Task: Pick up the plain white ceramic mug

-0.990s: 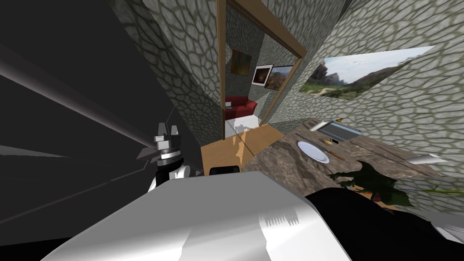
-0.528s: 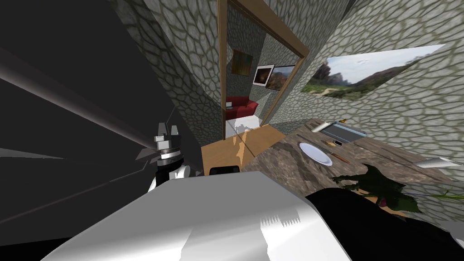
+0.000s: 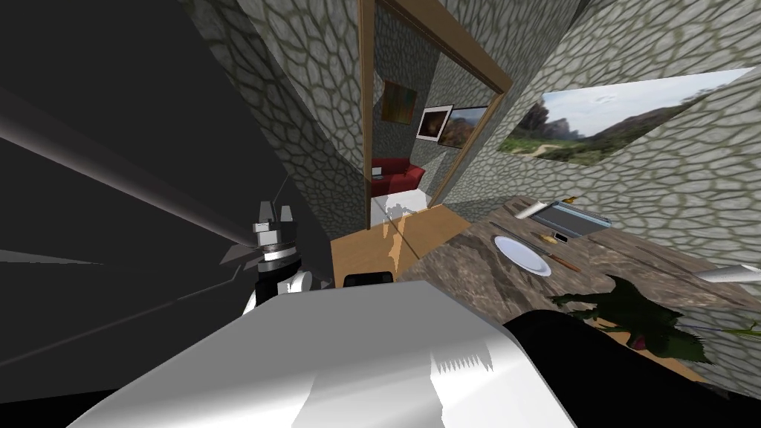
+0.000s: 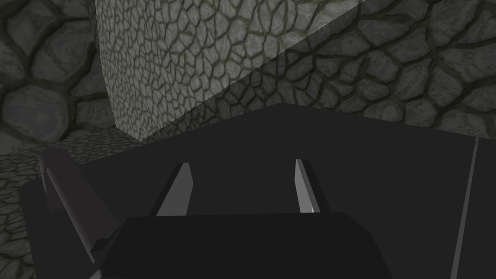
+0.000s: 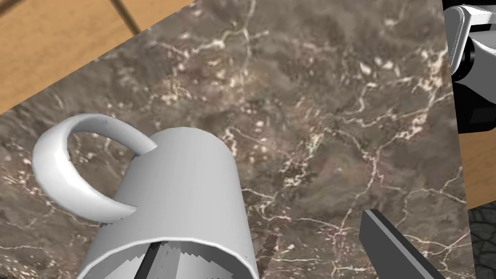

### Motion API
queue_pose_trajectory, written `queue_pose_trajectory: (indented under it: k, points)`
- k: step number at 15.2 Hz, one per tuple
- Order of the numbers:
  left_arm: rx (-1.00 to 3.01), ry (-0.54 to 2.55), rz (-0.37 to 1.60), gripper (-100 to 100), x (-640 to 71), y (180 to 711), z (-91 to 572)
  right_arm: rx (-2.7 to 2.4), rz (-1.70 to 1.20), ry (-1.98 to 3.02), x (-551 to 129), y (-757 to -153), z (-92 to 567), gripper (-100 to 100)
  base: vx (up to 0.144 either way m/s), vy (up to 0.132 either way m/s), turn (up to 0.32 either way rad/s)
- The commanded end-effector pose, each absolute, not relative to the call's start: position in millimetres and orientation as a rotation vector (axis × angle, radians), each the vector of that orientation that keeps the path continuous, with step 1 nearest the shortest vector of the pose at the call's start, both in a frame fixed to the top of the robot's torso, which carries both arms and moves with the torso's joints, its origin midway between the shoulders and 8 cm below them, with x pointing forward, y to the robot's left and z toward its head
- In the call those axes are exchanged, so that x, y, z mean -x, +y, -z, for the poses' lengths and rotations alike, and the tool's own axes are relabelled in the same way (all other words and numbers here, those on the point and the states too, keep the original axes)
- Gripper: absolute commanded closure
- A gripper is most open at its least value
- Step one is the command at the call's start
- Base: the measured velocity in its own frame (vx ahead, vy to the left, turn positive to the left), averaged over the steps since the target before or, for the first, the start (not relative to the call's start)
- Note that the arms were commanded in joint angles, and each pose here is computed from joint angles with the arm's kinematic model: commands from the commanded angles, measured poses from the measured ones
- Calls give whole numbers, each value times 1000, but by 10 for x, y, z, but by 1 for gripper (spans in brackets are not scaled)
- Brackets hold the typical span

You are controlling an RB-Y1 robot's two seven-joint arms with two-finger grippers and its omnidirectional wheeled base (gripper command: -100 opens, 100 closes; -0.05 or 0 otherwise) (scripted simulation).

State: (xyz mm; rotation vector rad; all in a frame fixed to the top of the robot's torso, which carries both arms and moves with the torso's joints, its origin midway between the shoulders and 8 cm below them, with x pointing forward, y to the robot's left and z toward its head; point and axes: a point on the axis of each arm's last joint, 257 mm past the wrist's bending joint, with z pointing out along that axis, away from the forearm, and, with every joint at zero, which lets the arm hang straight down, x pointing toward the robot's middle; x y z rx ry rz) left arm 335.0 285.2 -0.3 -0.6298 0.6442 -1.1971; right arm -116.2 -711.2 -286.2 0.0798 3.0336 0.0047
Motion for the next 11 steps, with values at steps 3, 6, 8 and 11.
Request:
queue_pose_trajectory:
  k: [3,6,8,11]
  points:
    - [630,644,1197,0,-3350,2852,2,-98,22,3058,1425,-7091,2804,-100,17,-5,63]
    - [630,644,1197,0,-3350,2852,3,-115,91,3019,1369,-7235,2623,-100,19,-7,8]
    - [630,644,1197,0,-3350,2852,3,-117,82,3027,1386,-7214,2647,-100,0,1,-11]
    - [630,644,1197,0,-3350,2852,3,-116,86,3025,1377,-7227,2637,100,0,-2,1]
